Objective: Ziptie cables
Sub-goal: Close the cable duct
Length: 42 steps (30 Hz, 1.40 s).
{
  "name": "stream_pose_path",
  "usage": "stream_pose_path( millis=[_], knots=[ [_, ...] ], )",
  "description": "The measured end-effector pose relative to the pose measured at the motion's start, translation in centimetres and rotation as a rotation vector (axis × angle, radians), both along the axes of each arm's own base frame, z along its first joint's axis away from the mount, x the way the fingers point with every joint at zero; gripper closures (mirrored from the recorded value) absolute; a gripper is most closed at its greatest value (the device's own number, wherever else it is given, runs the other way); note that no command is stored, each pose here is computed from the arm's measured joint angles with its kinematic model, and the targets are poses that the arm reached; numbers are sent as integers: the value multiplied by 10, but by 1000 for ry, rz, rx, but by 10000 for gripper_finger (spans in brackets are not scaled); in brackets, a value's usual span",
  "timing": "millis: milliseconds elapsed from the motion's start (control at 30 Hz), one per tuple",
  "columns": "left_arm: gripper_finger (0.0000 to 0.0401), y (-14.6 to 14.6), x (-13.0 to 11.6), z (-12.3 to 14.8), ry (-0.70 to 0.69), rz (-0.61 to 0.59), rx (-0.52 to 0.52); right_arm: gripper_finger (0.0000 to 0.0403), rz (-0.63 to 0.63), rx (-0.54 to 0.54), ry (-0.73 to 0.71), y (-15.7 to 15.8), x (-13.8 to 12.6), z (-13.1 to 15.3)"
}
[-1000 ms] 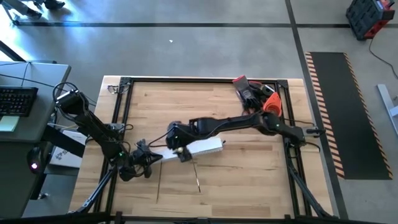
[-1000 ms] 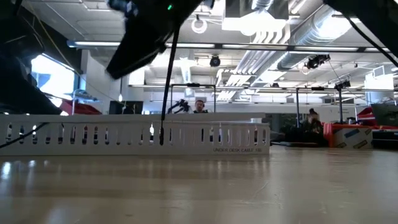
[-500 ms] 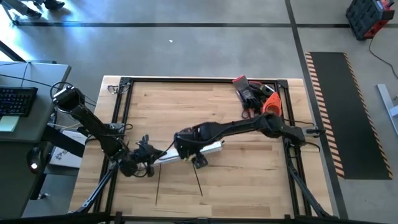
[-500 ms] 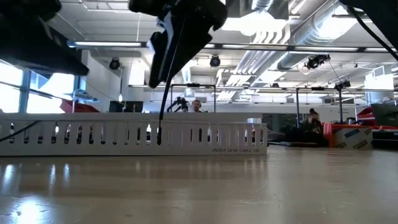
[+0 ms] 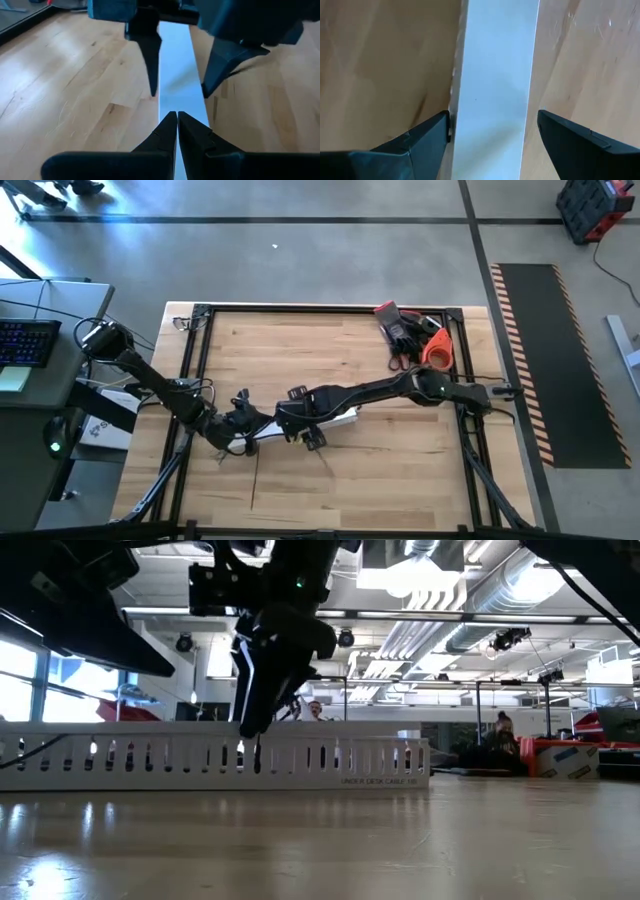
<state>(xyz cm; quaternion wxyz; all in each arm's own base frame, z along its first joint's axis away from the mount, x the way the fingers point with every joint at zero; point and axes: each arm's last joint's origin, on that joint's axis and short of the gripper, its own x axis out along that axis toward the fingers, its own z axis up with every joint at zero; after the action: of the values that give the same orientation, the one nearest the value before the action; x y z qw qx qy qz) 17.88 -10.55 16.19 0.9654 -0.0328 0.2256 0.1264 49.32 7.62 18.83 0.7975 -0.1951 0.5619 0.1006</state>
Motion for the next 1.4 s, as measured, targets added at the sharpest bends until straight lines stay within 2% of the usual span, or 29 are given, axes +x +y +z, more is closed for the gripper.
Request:
stream_pose_path(
  millis=[633,733,867,933,1033,1233,1400],
  knots=[
    [401,0,1,1,-3,-6,4,119,38,28,71,0,-2,-13],
    [401,0,1,1,-5,-6,3,137,44,21,72,1,-2,-13],
    [401,-1,2,3,-19,-15,-6,182,58,9,73,3,-2,-13],
    [401,-1,5,5,-39,-42,-23,201,67,6,71,5,-3,-13],
    [401,-2,14,6,-59,-110,-50,208,77,3,67,7,-3,-13],
    [401,-2,36,-12,-63,-164,-87,192,75,8,47,8,-1,-11],
    [401,1,43,-34,2,-128,-107,188,94,14,52,10,-2,-11]
  ],
)
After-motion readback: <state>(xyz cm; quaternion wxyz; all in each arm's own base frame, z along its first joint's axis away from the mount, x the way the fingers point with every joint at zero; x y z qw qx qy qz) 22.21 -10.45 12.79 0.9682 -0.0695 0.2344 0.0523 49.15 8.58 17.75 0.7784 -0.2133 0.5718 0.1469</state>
